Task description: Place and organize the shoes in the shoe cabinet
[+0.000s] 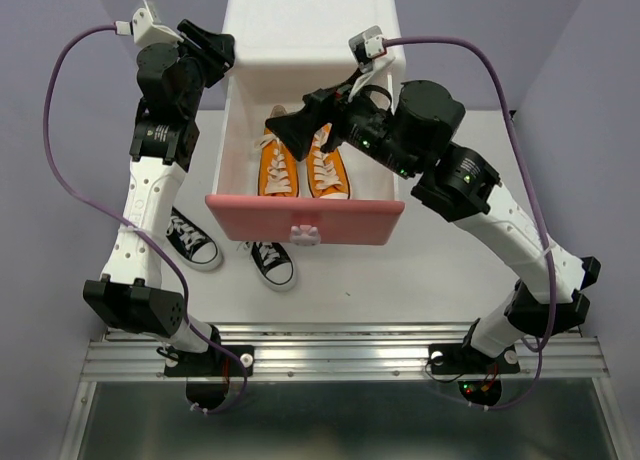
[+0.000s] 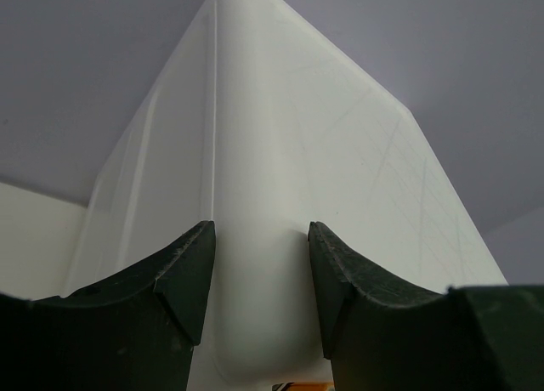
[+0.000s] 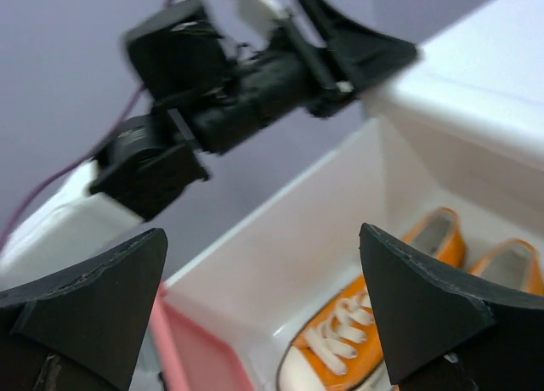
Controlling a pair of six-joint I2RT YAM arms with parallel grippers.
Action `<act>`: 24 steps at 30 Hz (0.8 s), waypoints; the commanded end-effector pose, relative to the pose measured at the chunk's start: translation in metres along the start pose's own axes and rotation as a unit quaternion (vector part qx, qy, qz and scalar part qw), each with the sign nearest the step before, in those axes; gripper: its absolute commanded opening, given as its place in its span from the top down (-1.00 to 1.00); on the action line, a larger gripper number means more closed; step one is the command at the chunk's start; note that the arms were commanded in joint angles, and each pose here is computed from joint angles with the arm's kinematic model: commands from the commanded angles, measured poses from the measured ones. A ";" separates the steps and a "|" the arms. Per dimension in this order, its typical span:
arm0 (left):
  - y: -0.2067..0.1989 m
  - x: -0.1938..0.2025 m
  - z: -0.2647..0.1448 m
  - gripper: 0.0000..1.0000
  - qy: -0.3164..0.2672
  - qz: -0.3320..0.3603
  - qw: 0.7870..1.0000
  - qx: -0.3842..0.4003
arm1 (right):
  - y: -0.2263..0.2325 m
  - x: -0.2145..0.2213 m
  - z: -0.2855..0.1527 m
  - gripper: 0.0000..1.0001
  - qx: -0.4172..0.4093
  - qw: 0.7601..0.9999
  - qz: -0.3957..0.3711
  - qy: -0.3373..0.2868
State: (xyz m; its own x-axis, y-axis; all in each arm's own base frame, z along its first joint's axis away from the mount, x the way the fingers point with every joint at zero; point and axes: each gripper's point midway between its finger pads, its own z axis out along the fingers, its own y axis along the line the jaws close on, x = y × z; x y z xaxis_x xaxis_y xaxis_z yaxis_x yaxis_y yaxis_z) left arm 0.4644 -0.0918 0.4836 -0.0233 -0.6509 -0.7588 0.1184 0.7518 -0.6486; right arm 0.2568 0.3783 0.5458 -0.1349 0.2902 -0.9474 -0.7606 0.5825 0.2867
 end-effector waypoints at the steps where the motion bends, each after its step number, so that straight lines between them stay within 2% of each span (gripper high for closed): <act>1: 0.079 0.110 -0.009 -0.13 0.189 0.051 0.974 -0.116 | 0.085 -0.019 -0.027 -1.00 -0.233 0.972 -0.031 0.007; 4: 0.078 0.108 -0.009 -0.13 0.189 0.057 0.974 -0.114 | 0.103 0.015 -0.038 -1.00 -0.266 0.960 -0.038 0.078; 6: 0.077 0.106 -0.010 -0.13 0.189 0.060 0.974 -0.111 | 0.124 0.044 -0.052 -1.00 -0.285 0.947 -0.097 0.112; 8: 0.077 0.107 -0.010 -0.13 0.190 0.063 0.973 -0.110 | 0.119 0.069 -0.062 -1.00 -0.273 0.938 -0.149 0.154; 10: 0.077 0.108 -0.010 -0.13 0.194 0.067 0.973 -0.109 | 0.122 0.078 -0.075 -1.00 -0.288 0.929 -0.147 0.179; 13: 0.080 0.108 -0.011 -0.13 0.197 0.074 0.971 -0.116 | 0.141 0.081 -0.094 -1.00 -0.316 0.922 -0.127 0.185; 14: 0.082 0.109 -0.011 -0.13 0.199 0.076 0.970 -0.117 | 0.146 0.096 -0.097 -1.00 -0.318 0.918 -0.126 0.200; 16: 0.083 0.110 -0.012 -0.13 0.200 0.078 0.970 -0.118 | 0.155 0.115 -0.107 -1.00 -0.323 0.909 -0.155 0.214; 17: 0.083 0.111 -0.012 -0.13 0.201 0.077 0.969 -0.118 | 0.169 0.132 -0.117 -1.00 -0.343 0.894 -0.176 0.229; 20: 0.084 0.112 -0.013 -0.13 0.202 0.077 0.969 -0.119 | 0.166 0.162 -0.127 -1.00 -0.343 0.875 -0.201 0.276; 24: 0.081 0.110 -0.011 -0.13 0.198 0.075 0.971 -0.111 | 0.154 0.180 -0.129 -1.00 -0.324 0.876 -0.207 0.292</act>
State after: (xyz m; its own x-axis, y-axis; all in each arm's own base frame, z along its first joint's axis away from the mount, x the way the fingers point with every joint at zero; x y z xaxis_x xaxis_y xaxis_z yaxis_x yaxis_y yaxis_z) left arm 0.4639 -0.0923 0.4845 -0.0322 -0.6151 -0.7878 0.1173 0.7804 -0.6141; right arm 0.0167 0.4343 0.4090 0.0596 -0.3689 -0.9276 -0.9924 -0.1217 -0.0154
